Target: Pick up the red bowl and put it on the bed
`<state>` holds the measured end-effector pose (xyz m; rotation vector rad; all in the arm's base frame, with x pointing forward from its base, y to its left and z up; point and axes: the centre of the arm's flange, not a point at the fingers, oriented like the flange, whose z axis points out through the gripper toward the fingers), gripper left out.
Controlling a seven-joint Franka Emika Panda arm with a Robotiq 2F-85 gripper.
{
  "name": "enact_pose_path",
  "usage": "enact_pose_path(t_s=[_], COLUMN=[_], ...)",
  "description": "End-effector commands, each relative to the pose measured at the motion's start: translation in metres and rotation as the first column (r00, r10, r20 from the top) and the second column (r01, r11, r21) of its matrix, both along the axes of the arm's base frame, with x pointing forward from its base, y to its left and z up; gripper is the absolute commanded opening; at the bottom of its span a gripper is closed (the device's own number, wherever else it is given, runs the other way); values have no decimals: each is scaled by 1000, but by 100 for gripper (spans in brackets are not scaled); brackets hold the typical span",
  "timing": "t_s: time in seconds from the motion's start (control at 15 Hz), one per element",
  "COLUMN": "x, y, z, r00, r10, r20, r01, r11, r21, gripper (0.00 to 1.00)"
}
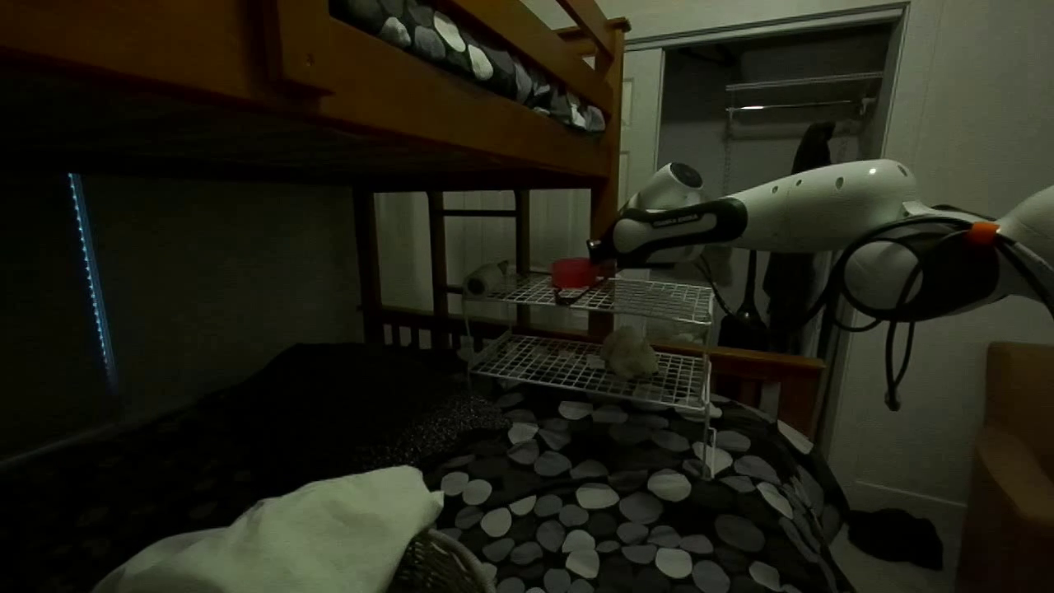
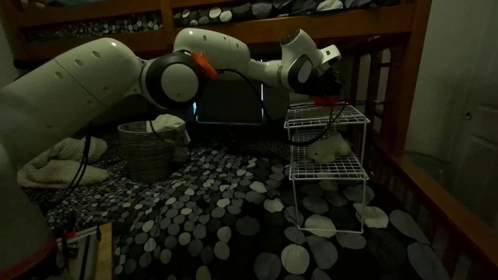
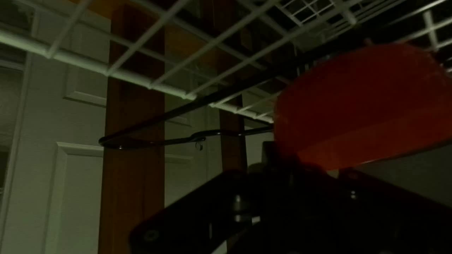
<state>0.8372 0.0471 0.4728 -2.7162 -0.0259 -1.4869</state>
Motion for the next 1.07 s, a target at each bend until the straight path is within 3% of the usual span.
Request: enact_pose_path(t_s=[0.0,0.33,0.6,0.73,1.0], x=[-9,-54,-91,-112,-153], y=[-23,-105,-153,-167,-148], z=[13,43,64,75,89], r00=[999,995,974,950,859], r10=[-11,32,164,254,431], r20=[-42,-95,-156,-181,-278], r01=[13,-8,-116,-196,-353], r11=[998,969,954,938,890], r21=[56,247,277,286,290], gripper=[1,1,1,1,1])
